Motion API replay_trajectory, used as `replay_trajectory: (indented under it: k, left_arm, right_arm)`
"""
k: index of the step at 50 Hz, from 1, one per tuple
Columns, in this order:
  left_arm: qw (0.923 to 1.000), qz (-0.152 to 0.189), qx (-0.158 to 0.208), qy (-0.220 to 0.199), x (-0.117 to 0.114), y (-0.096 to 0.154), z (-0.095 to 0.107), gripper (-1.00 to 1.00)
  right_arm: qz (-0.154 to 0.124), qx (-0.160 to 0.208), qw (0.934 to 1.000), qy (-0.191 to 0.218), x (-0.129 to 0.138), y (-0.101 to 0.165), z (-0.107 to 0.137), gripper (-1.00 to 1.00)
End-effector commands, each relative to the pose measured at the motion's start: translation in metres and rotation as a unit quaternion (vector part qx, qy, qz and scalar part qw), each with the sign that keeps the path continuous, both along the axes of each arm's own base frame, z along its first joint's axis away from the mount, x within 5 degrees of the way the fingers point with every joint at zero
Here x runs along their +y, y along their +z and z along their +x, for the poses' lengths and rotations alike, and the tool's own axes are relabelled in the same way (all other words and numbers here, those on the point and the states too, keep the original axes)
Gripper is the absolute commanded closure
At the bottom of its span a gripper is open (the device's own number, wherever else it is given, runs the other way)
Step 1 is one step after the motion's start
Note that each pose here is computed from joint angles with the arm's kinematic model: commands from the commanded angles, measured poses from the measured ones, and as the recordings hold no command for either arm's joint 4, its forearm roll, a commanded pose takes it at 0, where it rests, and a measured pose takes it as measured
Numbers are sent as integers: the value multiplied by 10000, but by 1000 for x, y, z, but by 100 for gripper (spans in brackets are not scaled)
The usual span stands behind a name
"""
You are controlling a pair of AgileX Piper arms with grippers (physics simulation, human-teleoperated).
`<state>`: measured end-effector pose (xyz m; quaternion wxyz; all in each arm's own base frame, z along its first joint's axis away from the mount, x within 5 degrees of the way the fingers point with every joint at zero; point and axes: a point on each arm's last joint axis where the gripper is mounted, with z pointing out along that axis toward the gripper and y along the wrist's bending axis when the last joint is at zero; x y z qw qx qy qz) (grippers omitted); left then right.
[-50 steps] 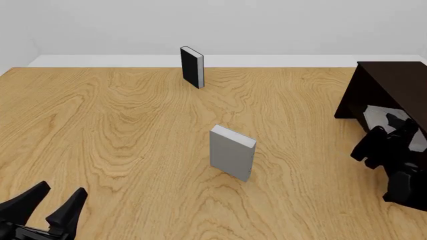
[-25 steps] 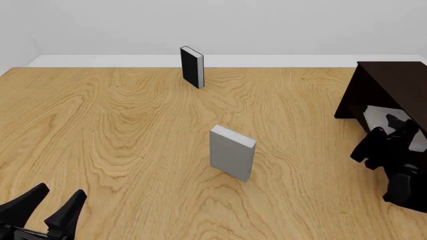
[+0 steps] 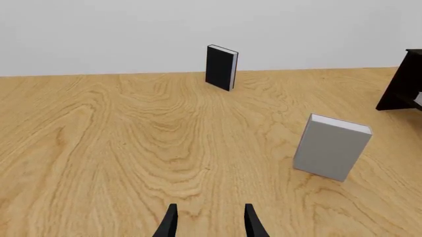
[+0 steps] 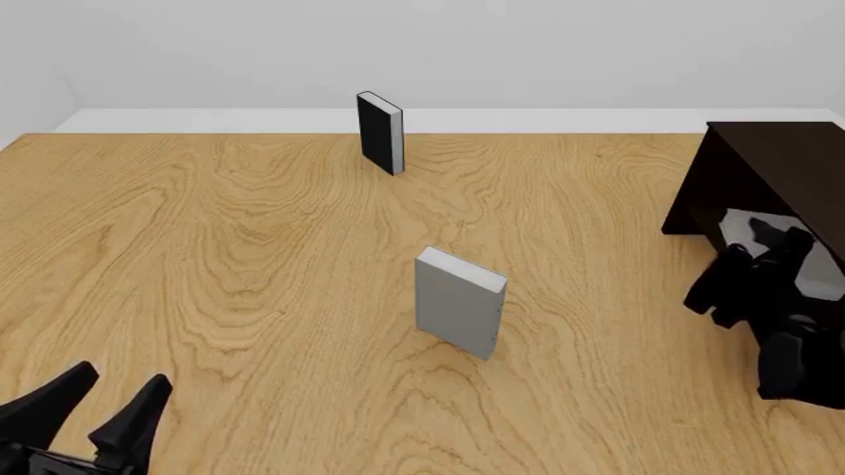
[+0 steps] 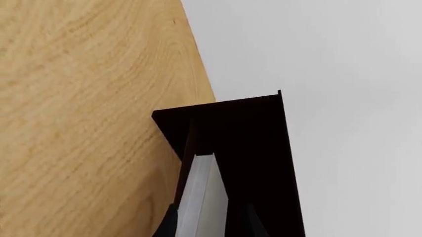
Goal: Pick up the book on the right and place it on the cabinet shelf.
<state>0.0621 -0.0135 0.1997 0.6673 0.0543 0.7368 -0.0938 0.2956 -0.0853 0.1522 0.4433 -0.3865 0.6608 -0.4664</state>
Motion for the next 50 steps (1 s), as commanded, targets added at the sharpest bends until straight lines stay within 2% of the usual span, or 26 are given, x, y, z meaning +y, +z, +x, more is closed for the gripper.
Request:
replay_trajectory:
  k: [1,13,38,50]
  left_arm:
    - [10000,-3,10,-5,0,0,1,-100]
    - [10000,-8,19,-8,0,0,0,-100]
    - [10000,-14,11,7,1,-1,-2,-100]
    - [10000,-14,8,8,1,-1,-2,-100]
  right_arm:
    - [-15,-6,9999,104,5,2,5,-100]
    - [-12,-12,9997,262,14,1,11,-100]
    - [14,-187,9977,656,38,23,19,-100]
    - [308,-237,9951,905,57,40,21,-100]
